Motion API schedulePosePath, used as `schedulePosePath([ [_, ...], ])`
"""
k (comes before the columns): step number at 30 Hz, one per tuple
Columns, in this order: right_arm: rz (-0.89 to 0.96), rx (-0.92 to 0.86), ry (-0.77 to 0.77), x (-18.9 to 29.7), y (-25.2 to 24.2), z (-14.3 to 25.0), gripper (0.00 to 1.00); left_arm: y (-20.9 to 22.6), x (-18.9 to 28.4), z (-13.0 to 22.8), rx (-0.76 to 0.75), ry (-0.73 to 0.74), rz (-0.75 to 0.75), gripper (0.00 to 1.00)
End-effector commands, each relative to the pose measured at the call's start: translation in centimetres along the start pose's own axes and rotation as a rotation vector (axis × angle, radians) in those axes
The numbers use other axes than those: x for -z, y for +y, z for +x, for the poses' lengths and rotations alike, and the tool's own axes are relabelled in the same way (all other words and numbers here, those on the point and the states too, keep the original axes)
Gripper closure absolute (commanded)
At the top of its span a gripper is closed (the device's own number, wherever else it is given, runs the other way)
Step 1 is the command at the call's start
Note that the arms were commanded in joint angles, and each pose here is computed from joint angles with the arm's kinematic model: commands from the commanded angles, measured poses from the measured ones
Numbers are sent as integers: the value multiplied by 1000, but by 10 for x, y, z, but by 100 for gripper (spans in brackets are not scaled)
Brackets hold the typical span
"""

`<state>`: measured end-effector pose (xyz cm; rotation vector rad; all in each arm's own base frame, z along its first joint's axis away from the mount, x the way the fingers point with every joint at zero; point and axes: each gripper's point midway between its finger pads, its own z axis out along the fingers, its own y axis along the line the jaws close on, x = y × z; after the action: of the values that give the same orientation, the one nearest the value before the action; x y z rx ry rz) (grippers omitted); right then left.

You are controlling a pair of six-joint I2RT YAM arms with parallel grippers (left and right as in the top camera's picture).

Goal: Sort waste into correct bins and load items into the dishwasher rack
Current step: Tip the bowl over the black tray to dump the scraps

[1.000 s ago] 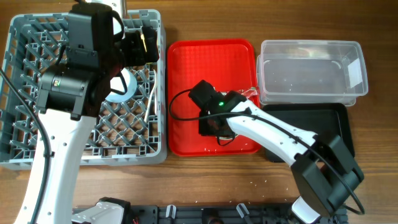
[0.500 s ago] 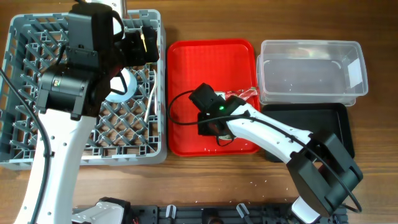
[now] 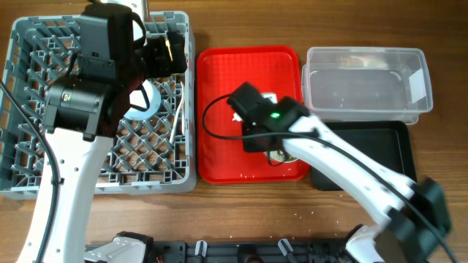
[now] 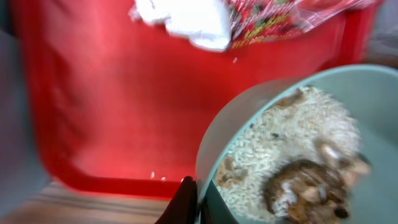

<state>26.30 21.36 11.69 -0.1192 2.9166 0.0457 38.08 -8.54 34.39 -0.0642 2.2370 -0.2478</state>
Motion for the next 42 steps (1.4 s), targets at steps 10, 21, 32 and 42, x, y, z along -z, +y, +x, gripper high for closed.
schedulePosePath([
  [10,20,-428,-128,81,-160,-7,96,0,0,0,16,0,8,0],
  [21,-427,-601,-58,38,-184,2,96,0,0,0,16,0,8,0],
  [32,-964,-889,-492,60,-252,29,96,0,0,0,16,0,8,0],
  [42,-1128,-890,-636,94,-264,15,96,0,0,0,16,0,8,0],
])
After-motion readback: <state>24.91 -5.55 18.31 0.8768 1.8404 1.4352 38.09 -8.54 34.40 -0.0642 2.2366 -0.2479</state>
